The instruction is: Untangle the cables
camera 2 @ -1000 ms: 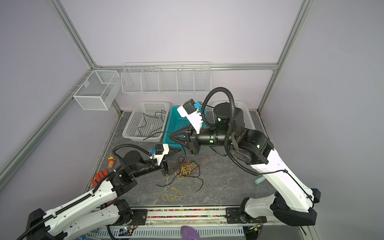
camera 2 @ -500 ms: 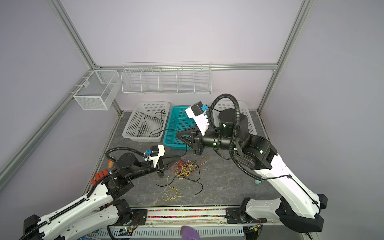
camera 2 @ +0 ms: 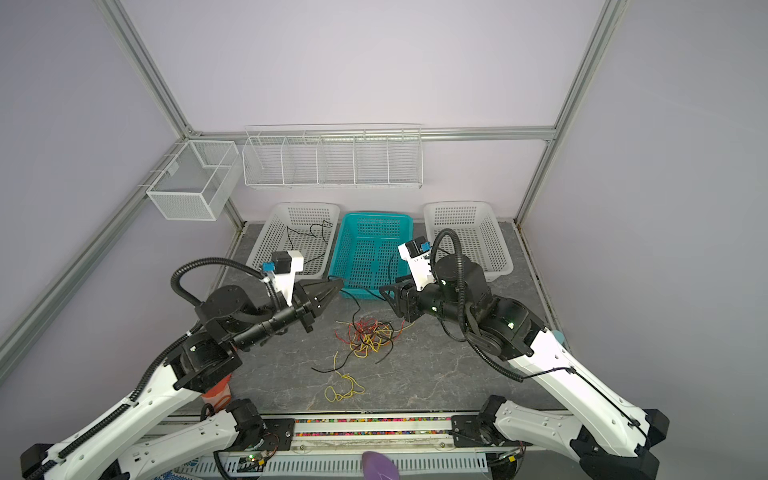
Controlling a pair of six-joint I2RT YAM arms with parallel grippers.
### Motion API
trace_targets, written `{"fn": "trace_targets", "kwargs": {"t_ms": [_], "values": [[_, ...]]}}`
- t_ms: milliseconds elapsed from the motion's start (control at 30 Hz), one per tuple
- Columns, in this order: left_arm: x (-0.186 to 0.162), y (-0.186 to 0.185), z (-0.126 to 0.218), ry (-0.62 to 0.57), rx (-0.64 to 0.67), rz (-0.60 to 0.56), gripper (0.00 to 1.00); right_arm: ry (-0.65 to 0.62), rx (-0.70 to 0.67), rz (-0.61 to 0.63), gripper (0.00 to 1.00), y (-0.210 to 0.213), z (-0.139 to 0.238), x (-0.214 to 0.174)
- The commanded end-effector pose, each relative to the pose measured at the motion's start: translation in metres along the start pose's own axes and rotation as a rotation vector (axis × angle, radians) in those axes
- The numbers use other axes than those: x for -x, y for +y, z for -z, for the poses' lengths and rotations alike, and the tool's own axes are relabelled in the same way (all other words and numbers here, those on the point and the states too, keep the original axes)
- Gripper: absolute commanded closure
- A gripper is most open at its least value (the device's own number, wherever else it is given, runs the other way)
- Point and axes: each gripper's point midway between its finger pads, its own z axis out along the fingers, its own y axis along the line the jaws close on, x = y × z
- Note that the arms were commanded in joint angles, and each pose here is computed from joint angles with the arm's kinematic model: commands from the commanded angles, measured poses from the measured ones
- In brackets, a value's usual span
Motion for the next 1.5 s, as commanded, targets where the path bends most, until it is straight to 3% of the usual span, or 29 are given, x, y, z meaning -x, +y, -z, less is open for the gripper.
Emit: {"fn": "trace_targets", "kwargs": {"t_ms": [0, 200, 433, 733, 1033, 1333, 1467], "values": [[0.005, 0.017, 0.002, 0.096, 0.148, 0.088, 1.0, -0.064, -0.046, 0.006, 0.41, -0.013, 0.005, 0.0], [0.047, 0.013, 0.008, 0.071, 0.205, 0.102, 1.0, -0.016, 0.047, 0.017, 0.35, -0.008, -0.015, -0.036], [0.093, 0.026, 0.022, 0.044, 0.37, 0.082, 1.0, 0.043, 0.233, 0.017, 0.34, 0.019, -0.039, -0.064], [0.158, 0.015, 0.047, -0.061, 0.406, 0.045, 1.0, 0.069, 0.271, 0.036, 0.34, 0.027, -0.059, -0.079], [0.195, 0.019, 0.071, -0.145, 0.491, -0.063, 1.0, 0.124, 0.262, 0.049, 0.34, 0.024, -0.073, -0.1], [0.164, 0.073, 0.044, -0.009, 0.735, -0.284, 1.0, 0.06, 0.232, 0.076, 0.34, 0.021, -0.055, -0.088], [0.165, 0.114, 0.045, -0.043, 0.903, -0.346, 1.0, 0.033, 0.227, 0.079, 0.34, 0.02, -0.042, -0.084]]}}
